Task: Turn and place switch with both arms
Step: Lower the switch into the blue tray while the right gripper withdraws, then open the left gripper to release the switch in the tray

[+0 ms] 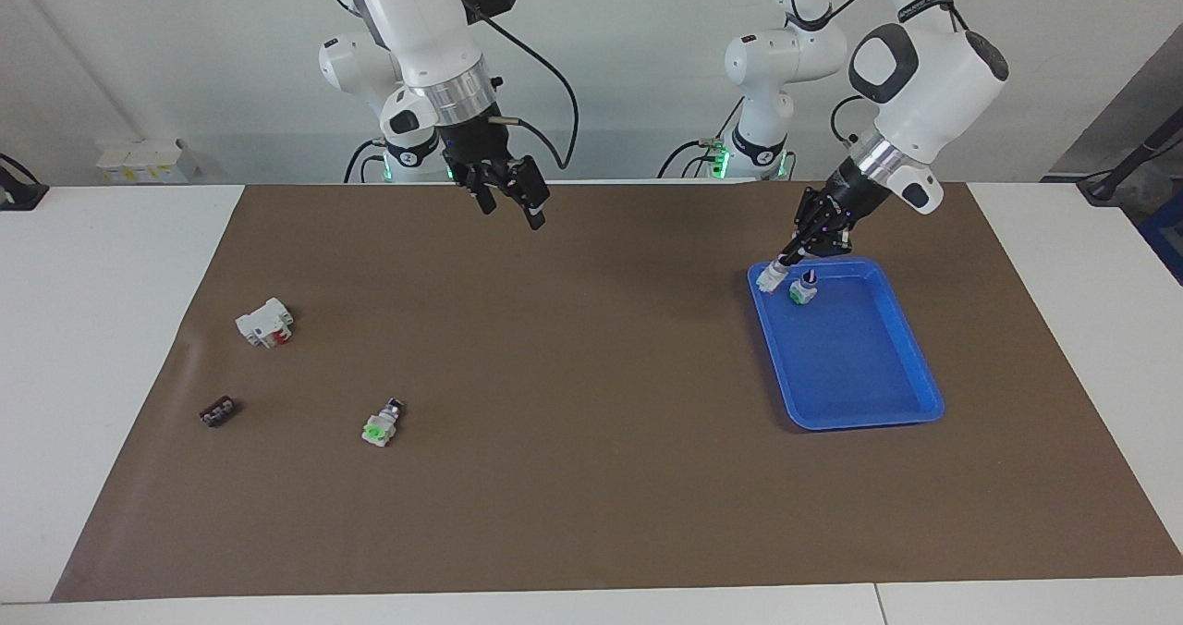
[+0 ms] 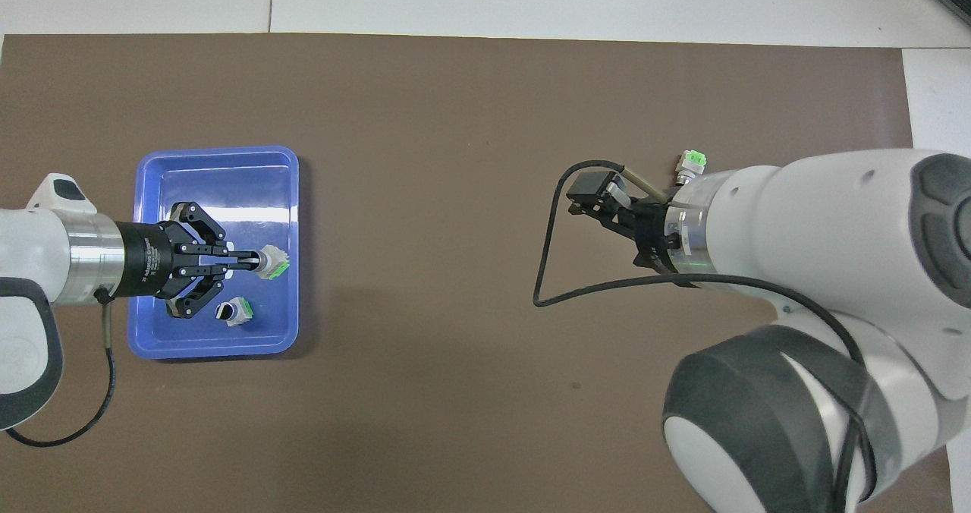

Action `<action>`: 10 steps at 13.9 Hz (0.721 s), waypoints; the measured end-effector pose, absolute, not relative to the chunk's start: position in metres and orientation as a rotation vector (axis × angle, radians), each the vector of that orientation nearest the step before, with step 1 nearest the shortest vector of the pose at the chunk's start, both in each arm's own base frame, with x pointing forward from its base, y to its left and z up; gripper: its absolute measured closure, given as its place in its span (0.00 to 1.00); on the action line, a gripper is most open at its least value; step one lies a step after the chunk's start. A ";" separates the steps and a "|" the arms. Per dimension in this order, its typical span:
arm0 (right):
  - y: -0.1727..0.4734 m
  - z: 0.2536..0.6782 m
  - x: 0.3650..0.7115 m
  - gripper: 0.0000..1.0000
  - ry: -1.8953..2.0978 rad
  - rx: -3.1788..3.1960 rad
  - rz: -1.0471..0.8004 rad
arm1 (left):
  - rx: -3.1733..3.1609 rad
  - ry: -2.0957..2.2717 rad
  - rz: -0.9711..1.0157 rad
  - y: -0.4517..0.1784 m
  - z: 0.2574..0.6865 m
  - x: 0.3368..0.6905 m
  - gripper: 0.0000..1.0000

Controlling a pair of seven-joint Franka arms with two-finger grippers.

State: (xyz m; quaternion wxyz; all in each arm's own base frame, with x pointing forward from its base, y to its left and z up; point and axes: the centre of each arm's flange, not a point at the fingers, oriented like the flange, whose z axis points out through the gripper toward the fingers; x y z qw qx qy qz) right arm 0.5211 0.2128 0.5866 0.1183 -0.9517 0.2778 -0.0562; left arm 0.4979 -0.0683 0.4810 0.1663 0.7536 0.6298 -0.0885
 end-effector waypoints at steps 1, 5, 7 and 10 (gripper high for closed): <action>0.195 0.587 0.526 0.00 0.733 -2.838 -0.191 | 2.221 1.732 -0.233 -0.062 0.474 0.499 0.90; 0.097 0.602 0.541 0.00 0.487 -2.947 -0.242 | 2.477 1.460 -0.187 -0.027 0.445 0.508 0.90; 0.053 0.611 0.541 0.00 0.400 -2.988 -0.225 | 2.548 1.353 -0.174 -0.007 0.436 0.511 0.90; 0.016 0.624 0.535 0.00 0.335 -3.092 -0.181 | 2.688 1.153 -0.132 0.001 0.422 0.516 0.90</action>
